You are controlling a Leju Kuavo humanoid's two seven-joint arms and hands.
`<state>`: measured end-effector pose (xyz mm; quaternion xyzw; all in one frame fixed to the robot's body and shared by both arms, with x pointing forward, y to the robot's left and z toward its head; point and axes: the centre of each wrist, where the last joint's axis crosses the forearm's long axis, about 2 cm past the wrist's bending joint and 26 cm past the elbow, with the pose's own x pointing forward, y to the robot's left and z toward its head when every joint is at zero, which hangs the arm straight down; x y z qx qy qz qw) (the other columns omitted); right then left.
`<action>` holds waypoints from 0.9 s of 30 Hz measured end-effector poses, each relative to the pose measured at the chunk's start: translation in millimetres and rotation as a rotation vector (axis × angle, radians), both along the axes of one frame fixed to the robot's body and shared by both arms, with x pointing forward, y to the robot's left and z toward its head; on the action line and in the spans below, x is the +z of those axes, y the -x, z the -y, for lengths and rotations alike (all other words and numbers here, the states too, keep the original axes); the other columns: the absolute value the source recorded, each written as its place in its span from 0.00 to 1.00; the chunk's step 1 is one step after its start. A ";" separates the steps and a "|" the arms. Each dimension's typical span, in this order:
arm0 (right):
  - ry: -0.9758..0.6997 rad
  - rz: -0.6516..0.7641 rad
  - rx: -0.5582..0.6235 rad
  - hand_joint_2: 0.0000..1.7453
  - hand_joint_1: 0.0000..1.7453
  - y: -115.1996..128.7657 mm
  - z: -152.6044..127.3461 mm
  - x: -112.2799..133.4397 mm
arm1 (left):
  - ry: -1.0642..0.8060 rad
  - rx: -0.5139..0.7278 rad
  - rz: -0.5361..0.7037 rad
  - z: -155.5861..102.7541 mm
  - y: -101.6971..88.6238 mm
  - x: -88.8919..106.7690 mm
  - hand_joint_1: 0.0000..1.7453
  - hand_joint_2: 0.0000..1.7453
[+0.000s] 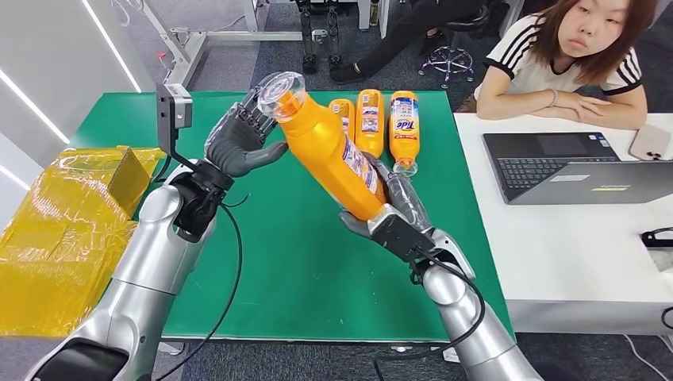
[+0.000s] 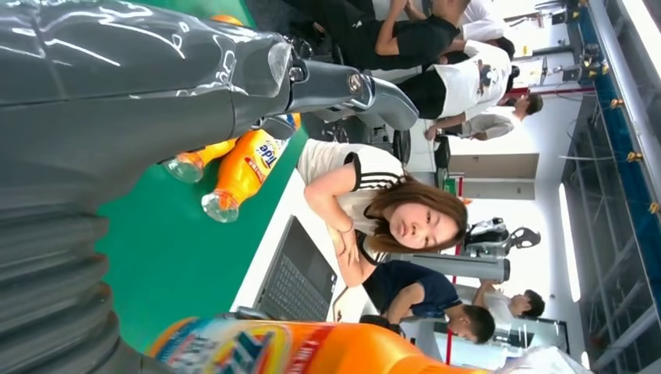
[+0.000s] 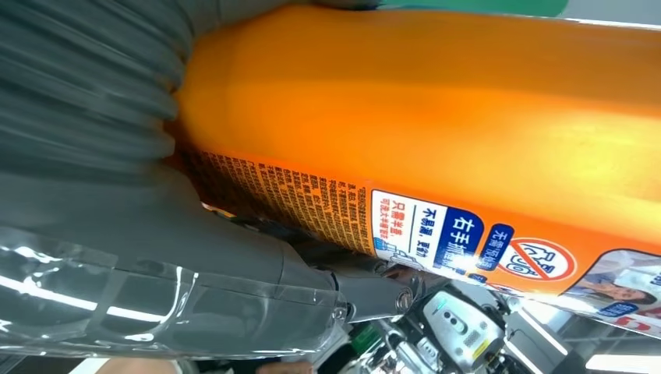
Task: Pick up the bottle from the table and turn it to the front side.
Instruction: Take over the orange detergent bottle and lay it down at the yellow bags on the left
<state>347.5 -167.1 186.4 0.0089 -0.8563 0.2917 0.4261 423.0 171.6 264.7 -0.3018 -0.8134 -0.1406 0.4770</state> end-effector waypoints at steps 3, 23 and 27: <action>-0.011 0.015 -0.033 1.00 1.00 -1.4 6.8 -1.8 | 0.005 -0.001 -0.008 -3.6 -1.7 -3.1 0.00 1.00; -0.044 0.003 0.020 1.00 1.00 -5.8 -23.6 8.5 | 0.108 -0.125 -0.021 14.2 8.3 15.6 0.00 1.00; -0.040 -0.009 0.038 1.00 1.00 -8.4 -34.6 10.6 | 0.105 -0.134 0.001 17.0 11.2 22.2 0.00 1.00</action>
